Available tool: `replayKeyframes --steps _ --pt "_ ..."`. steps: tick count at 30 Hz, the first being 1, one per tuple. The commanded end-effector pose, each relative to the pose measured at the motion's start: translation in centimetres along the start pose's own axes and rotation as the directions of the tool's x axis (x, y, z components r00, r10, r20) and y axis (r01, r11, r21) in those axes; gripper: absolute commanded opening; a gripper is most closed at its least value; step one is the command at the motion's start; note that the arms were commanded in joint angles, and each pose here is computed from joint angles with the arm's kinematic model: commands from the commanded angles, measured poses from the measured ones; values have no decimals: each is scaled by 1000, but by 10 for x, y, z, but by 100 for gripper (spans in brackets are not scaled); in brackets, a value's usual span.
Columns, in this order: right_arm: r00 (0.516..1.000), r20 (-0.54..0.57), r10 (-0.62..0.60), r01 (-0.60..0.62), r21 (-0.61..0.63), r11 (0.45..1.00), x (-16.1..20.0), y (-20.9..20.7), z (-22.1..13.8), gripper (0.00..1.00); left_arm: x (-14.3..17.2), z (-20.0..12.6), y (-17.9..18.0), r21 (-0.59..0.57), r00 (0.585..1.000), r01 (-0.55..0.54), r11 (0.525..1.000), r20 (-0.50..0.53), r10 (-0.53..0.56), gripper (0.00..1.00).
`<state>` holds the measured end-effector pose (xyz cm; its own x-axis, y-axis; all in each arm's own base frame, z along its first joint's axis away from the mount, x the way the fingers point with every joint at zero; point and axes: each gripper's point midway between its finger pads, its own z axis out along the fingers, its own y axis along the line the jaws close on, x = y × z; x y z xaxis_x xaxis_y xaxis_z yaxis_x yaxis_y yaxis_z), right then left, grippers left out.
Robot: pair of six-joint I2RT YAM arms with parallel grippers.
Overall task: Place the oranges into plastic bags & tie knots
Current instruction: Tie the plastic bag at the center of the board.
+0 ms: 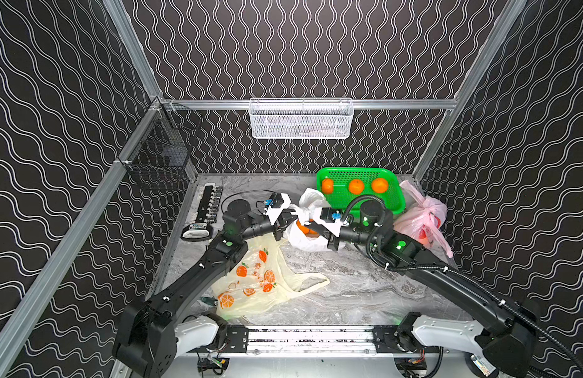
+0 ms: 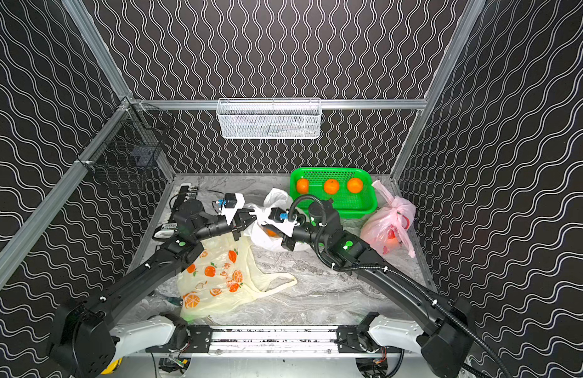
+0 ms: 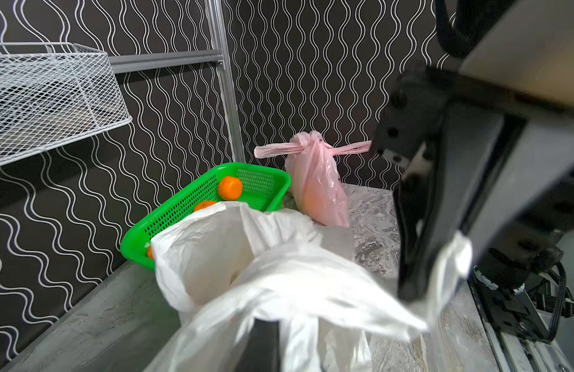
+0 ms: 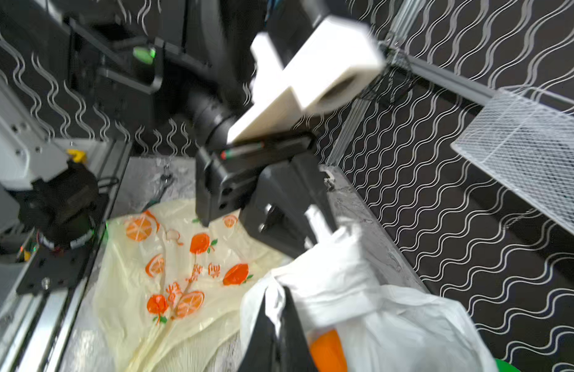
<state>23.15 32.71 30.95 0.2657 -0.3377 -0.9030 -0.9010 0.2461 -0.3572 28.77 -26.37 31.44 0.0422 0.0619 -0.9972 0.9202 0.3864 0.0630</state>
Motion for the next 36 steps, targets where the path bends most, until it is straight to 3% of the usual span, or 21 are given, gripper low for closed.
replayKeyframes --steps 1,10,19,27,32,36 --pt "977 10 -213 213 -3 977 9 6 4 0 -6 -3 1 3 1000 0 1000 11 0 0" --pt "918 -115 -378 380 -9 925 53 2 22 0 0 -8 3 13 999 34 999 -21 -33 0" --pt "839 -192 -509 528 64 847 62 -16 22 0 -2 -19 14 2 994 93 996 -50 -93 0" --pt "812 -173 -557 570 31 821 62 -4 24 0 -3 -21 8 78 989 136 988 -73 -130 0" --pt "805 -166 -570 582 26 813 61 0 28 0 -5 -29 4 82 986 145 986 -91 -138 26" --pt "800 -175 -574 587 29 809 64 1 27 0 -5 -38 8 29 985 131 991 -117 -126 38"
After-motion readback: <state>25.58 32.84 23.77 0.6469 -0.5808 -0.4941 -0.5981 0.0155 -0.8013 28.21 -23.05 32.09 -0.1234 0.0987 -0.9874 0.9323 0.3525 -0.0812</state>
